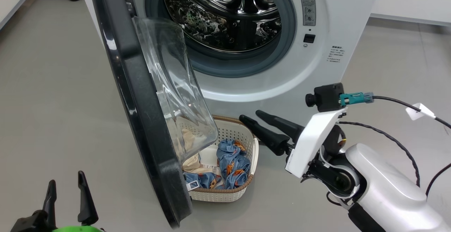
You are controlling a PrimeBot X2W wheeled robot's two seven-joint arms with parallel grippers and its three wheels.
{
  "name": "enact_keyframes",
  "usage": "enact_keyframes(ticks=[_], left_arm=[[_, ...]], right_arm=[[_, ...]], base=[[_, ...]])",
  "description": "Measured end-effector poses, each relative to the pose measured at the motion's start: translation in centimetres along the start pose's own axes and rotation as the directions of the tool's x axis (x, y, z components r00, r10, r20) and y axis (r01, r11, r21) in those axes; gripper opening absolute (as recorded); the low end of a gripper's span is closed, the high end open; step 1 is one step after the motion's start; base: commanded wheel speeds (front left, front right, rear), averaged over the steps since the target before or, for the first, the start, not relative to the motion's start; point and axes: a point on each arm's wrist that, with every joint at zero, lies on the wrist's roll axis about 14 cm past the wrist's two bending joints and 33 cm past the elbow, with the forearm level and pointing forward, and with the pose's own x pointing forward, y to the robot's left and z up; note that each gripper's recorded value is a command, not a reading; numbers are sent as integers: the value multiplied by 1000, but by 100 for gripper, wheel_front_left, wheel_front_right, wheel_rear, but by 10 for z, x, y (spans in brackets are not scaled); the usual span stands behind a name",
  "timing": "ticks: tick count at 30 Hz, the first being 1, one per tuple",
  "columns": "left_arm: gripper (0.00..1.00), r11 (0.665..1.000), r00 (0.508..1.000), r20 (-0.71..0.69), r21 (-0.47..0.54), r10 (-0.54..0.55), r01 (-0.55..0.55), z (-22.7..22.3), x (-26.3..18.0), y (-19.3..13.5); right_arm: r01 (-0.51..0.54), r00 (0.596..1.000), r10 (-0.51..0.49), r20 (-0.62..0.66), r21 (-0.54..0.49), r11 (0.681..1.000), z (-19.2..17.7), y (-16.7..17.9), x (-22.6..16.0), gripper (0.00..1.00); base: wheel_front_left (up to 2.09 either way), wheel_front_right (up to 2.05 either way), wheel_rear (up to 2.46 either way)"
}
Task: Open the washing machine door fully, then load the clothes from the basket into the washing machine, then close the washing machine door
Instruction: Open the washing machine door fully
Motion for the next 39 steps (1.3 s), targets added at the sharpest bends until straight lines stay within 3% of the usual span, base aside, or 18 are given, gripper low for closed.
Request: enact_keyframes(ticks=[5,9,13,18,25,27,32,34,37,39], left_arm=[[100,1000,1000,-6,3,-8,8,-2,2,-1],[100,1000,1000,-2,4,-17,17,0,6,-3],[100,999,999,-6,4,-36,36,-2,10,-9],[100,998,998,-12,2,-67,67,-4,13,-19],[100,997,997,-14,1,-78,78,-5,11,-20],[100,997,997,-16,2,-77,77,-5,10,-19],[100,995,994,-36,4,-100,100,-11,7,-22],[100,995,994,-36,3,-103,104,-11,7,-24],[100,992,991,-37,0,-126,126,-12,8,-29],[100,992,991,-37,0,-129,129,-12,8,-30]], right_arm=[[103,992,-92,83,-138,985,13,-24,-23,100],[163,978,-136,162,-171,972,19,-35,-41,100],[239,958,-183,220,-262,935,23,-49,-62,100],[329,920,-236,312,-290,899,26,-65,-91,100],[465,849,-324,418,-299,833,18,-88,-138,100],[499,834,-366,414,-280,820,8,-94,-147,100],[608,775,-490,399,-258,751,-18,-112,-176,100],[622,765,-507,397,-252,741,-23,-114,-180,100],[686,712,-576,401,-222,693,-36,-122,-199,100],[719,669,-591,451,-189,669,-24,-123,-206,100]], base=[[0,0,0],[0,0,0],[0,0,0],[0,0,0],[0,0,0],[0,0,0],[0,0,0],[0,0,0],[0,0,0],[0,0,0]])
